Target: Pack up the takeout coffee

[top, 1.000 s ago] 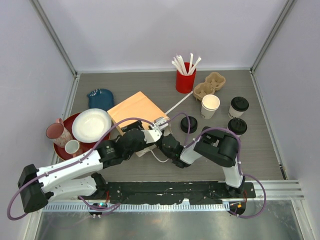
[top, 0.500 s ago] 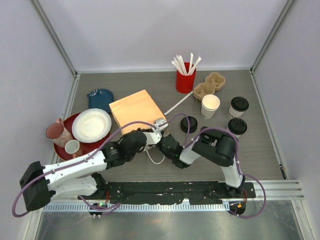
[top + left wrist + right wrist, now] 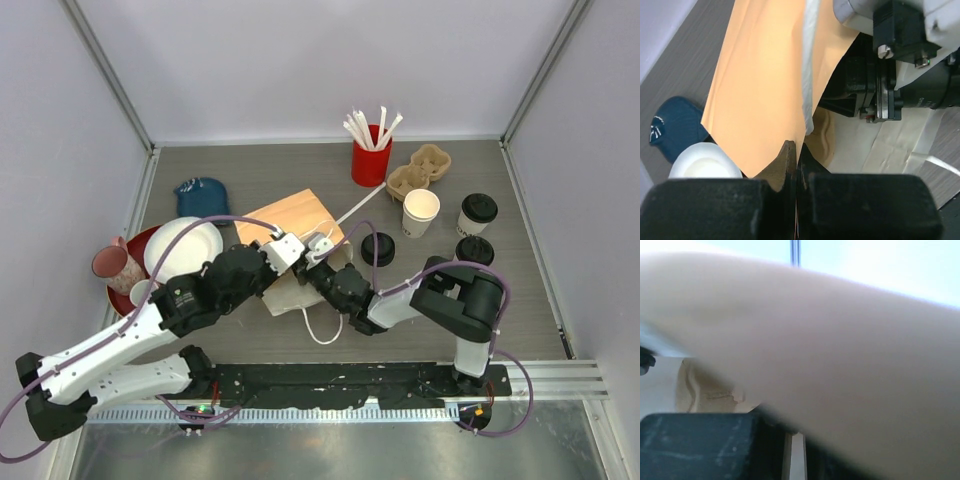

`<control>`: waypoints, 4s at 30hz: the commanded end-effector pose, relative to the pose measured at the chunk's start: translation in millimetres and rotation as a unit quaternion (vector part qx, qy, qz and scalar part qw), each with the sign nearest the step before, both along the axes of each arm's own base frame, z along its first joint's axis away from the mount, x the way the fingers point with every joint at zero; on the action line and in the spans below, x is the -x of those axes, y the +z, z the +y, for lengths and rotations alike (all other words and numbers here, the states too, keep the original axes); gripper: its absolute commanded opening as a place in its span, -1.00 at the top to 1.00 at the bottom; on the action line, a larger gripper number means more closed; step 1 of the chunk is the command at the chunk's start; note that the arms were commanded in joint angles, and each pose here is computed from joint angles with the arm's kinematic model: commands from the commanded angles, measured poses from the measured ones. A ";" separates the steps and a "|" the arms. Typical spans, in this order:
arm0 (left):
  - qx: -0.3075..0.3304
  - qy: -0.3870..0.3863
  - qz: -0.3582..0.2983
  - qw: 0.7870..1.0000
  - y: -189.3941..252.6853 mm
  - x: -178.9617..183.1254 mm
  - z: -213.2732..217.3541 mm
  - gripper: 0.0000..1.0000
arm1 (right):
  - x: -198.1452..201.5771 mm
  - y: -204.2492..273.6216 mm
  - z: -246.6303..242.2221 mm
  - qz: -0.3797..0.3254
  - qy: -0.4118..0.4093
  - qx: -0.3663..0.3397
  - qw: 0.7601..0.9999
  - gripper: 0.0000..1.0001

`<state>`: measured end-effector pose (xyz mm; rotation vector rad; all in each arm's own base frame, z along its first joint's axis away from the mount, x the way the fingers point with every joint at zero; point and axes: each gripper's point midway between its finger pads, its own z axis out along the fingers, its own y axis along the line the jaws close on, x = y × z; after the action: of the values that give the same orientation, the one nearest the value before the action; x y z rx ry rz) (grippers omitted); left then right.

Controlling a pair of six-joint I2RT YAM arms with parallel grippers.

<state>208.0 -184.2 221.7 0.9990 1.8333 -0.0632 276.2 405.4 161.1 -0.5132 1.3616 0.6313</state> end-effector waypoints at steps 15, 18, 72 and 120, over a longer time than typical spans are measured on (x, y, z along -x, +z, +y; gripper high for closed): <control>0.197 0.087 -0.026 0.976 98.3 -20.0 -12.8 1.00 | 9.3 35.6 -7.5 -0.082 -0.009 -0.037 0.996 0.98; 0.175 0.119 -0.059 0.976 101.7 -34.3 -5.7 1.00 | 17.5 25.9 -4.9 -0.089 -0.004 0.012 0.996 0.98; 0.203 -0.164 -0.216 0.941 194.4 43.0 -67.3 1.00 | -77.6 97.7 -18.1 -0.097 -0.089 -0.101 0.986 0.98; 0.295 0.188 0.340 0.873 12.4 -7.5 -18.0 1.00 | 49.3 42.6 -29.9 0.235 0.107 0.271 0.927 0.98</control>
<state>221.3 -194.6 242.6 0.1580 2.3543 -0.7037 228.4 358.5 206.9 -1.0009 1.9334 0.5249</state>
